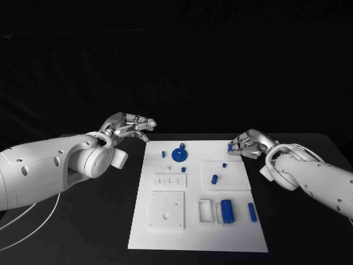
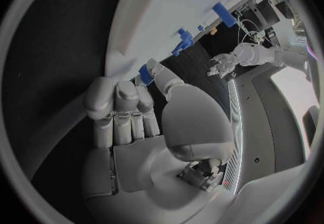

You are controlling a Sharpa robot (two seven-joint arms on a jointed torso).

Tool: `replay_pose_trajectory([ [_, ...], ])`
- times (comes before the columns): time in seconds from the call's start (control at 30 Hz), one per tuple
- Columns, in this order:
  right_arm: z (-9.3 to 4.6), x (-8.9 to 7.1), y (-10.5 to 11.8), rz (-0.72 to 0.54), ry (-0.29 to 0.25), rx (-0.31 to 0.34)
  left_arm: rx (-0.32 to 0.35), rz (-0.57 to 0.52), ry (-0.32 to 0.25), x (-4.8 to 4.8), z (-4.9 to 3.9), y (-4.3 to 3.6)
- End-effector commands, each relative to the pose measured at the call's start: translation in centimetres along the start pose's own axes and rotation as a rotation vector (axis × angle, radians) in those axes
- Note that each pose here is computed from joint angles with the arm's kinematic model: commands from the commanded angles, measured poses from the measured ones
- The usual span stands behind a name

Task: Assemble the parts on the task board

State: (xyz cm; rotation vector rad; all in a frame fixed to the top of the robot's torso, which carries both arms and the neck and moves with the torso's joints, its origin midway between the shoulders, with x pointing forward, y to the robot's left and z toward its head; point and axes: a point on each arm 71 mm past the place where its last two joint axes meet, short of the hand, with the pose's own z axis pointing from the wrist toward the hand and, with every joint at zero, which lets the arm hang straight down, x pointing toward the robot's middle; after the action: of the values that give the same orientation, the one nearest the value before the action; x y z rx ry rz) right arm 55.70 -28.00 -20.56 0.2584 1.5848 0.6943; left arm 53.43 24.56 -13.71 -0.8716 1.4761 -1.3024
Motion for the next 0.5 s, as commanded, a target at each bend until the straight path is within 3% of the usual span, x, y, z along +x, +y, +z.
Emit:
replay_pose_trajectory([
  [0.03,0.1,-0.8,0.7,0.002,-0.007,0.001,-0.048,0.029,0.051,0.40,0.10,0.11],
  [0.23,0.3,-1.6,2.6,-0.024,0.013,-0.026,-0.145,0.102,0.124,0.72,0.71,-0.01],
  [0.5,0.6,-1.7,5.9,-0.055,0.055,-0.078,-0.274,0.221,0.223,1.88,1.97,-0.73],
])
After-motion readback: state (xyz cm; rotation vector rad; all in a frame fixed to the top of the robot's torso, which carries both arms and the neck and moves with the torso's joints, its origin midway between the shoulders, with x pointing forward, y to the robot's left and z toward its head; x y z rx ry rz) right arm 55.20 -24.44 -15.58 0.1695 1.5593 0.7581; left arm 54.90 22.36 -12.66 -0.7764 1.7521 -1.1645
